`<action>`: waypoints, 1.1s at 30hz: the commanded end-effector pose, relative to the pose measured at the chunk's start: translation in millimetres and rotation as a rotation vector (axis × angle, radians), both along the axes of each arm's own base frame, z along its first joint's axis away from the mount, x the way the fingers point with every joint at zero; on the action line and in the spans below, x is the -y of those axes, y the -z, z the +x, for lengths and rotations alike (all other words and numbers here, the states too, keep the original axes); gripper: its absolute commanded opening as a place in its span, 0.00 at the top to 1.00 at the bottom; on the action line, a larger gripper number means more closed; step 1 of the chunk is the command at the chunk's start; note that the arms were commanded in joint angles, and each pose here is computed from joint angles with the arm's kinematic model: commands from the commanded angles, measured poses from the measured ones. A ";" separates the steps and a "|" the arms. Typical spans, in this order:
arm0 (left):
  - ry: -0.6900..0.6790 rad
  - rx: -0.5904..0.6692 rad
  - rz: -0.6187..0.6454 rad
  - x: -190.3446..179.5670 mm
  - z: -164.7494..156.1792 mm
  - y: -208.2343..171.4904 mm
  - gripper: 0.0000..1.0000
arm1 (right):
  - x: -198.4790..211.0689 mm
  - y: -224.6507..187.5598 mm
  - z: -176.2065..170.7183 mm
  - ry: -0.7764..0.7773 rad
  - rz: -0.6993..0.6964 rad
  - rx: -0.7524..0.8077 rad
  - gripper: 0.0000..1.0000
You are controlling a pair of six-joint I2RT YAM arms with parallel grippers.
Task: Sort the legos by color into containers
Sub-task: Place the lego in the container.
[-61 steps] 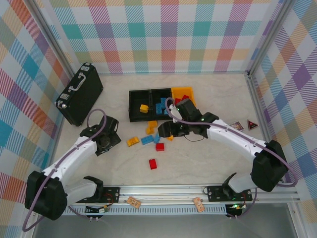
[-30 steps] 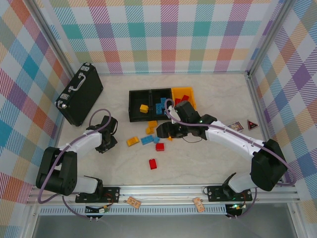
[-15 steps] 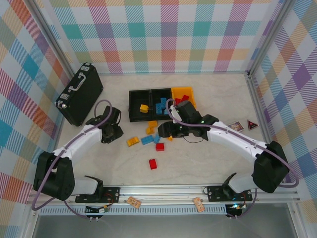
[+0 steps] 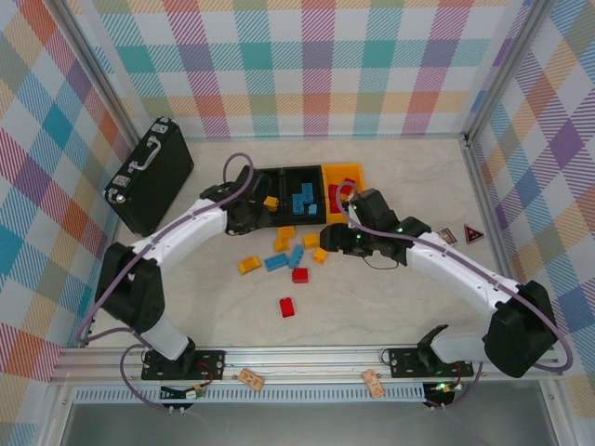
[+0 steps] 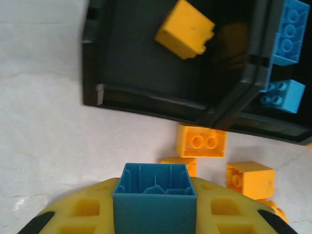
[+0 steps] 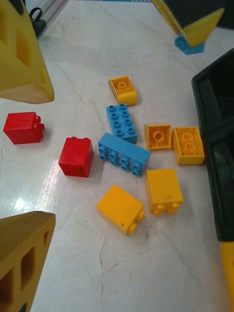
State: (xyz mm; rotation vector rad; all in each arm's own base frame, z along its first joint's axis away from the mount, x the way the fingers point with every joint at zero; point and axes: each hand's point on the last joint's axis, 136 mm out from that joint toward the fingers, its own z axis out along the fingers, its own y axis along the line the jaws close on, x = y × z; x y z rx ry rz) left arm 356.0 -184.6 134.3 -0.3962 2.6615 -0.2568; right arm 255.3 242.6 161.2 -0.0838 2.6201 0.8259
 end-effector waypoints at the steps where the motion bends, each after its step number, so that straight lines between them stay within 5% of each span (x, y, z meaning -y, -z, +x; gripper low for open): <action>1: 0.077 -0.018 0.014 24.5 8.8 -4.0 0.80 | 10.1 1.9 -3.9 0.036 -0.004 -0.014 0.39; 12: 0.164 -0.009 -0.002 83.5 61.2 -2.4 0.80 | 19.9 9.5 -9.5 0.059 -0.008 -0.028 0.39; 33: 0.183 -0.039 0.057 120.4 126.3 28.2 0.74 | 23.5 16.4 -9.5 0.076 -0.003 -0.039 0.39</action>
